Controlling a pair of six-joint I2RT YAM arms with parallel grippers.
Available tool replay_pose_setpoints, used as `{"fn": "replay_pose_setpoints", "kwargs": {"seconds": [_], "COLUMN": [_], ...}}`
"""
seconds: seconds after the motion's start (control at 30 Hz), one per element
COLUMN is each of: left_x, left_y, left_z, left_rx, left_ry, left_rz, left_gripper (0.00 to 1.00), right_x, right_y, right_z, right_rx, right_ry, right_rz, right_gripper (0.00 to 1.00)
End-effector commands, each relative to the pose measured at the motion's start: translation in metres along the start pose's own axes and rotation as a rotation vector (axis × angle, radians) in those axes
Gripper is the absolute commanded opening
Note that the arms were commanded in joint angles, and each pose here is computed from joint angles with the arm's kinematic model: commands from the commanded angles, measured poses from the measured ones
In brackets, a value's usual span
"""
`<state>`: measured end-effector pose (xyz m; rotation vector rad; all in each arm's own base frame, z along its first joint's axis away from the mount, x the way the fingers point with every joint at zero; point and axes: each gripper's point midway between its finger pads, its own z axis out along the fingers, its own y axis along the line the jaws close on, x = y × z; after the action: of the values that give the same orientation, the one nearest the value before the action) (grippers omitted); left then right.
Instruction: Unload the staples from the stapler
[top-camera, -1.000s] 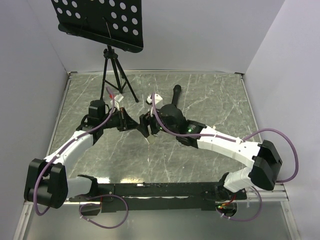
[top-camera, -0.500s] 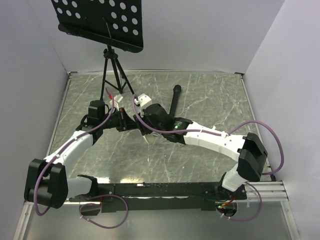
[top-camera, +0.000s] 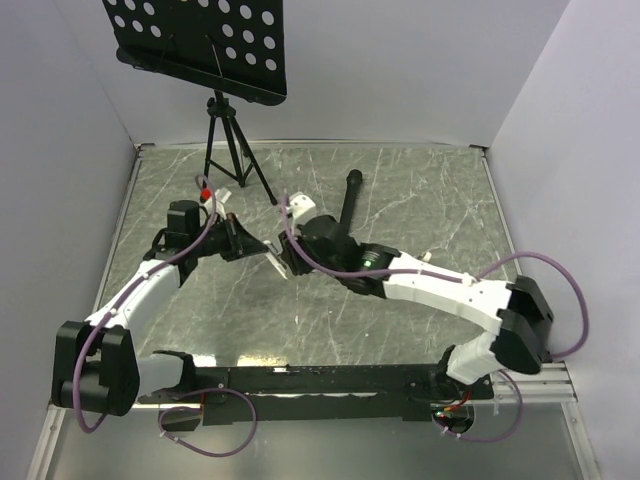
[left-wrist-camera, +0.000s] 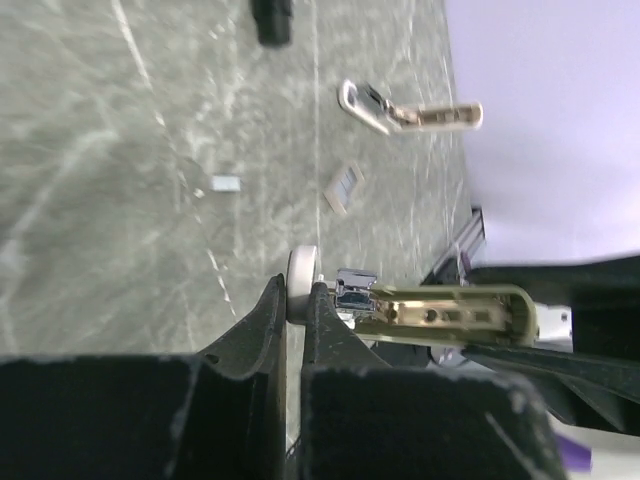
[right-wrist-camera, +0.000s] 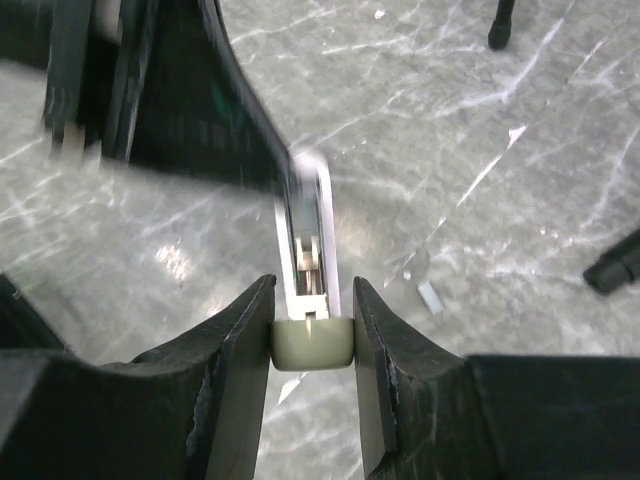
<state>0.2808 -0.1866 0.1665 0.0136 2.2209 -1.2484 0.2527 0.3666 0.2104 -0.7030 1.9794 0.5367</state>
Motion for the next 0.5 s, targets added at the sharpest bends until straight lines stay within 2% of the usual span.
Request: {"fn": "replay_pose_setpoints", "kwargs": {"seconds": [0.0,0.13,0.47], "left_x": [-0.021,-0.022,-0.025], "left_y": [0.015,0.007,0.005], "left_z": [-0.008,-0.008,-0.012], "left_rx": [-0.071,-0.014,0.011], "left_ry": [-0.093,-0.092,-0.135], "left_rz": [-0.004,-0.016,-0.040], "left_gripper": [0.01,0.01,0.01], "right_x": [0.019,0.054,0.127], "right_y": [-0.026,-0.035,-0.028], "right_z": [-0.026,-0.026,-0.022], "right_rx": [0.088,0.106,0.064], "right_ry": [0.015,0.069,0.177], "right_rz": [0.012,0.043,0.179], "right_gripper": [0.28,0.30,0.48]}}
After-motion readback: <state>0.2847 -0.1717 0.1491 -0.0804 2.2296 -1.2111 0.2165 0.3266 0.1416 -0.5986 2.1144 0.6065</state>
